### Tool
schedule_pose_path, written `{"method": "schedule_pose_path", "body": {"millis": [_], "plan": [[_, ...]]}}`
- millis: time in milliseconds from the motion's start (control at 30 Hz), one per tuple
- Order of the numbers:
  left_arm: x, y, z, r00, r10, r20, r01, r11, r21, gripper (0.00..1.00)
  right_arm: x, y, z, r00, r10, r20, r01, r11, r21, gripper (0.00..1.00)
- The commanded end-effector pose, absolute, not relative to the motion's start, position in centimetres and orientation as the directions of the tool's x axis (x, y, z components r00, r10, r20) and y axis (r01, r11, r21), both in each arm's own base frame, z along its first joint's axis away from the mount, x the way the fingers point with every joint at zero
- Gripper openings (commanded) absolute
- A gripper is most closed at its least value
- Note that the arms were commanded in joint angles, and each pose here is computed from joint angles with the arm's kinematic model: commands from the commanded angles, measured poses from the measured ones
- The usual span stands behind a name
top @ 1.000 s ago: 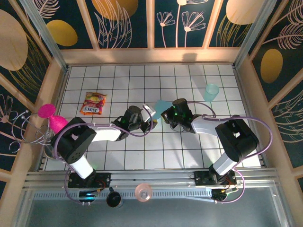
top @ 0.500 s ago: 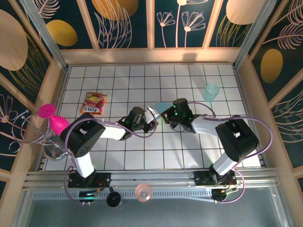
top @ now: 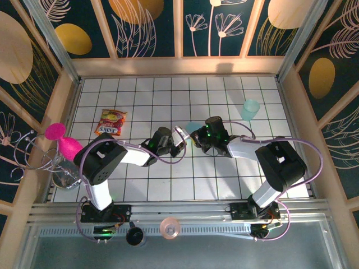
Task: Fold a paper plane with a square sheet of paper (pick it up from the middle)
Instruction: Fold the wing for the fifth time at the center of the table.
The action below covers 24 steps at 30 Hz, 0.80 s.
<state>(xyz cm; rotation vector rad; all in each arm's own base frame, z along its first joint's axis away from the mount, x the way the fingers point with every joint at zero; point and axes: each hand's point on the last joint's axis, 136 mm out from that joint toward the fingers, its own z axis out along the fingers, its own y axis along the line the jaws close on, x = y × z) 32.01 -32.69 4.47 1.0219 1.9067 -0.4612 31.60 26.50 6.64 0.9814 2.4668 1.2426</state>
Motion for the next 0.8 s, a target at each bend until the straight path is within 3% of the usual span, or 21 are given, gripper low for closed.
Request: {"method": "schedule_pose_path", "body": {"millis": [0,133,233,767], "plan": [[32.1,-33.5,4.8,-0.241,0.453,-0.858,0.815,0.575,0.074,0.20,32.6,26.4,8.7,-0.753,0.652,0.086,0.442,0.405,0.800,0.26],[31.5,-33.6,4.3,-0.271,0.435,-0.859,0.820,0.572,0.031,0.19,33.0,25.7,9.3,-0.756,0.653,0.046,0.422,0.433,0.796,0.44],[31.0,-33.6,4.0,-0.299,0.412,-0.861,0.819,0.574,-0.010,0.19,33.7,24.0,9.9,-0.728,0.686,0.007,0.423,0.441,0.792,0.50],[28.7,-33.3,1.0,-0.435,0.401,-0.806,0.812,0.562,-0.159,0.19,33.2,19.0,9.9,-0.646,0.757,-0.103,0.458,0.492,0.741,0.52]]}}
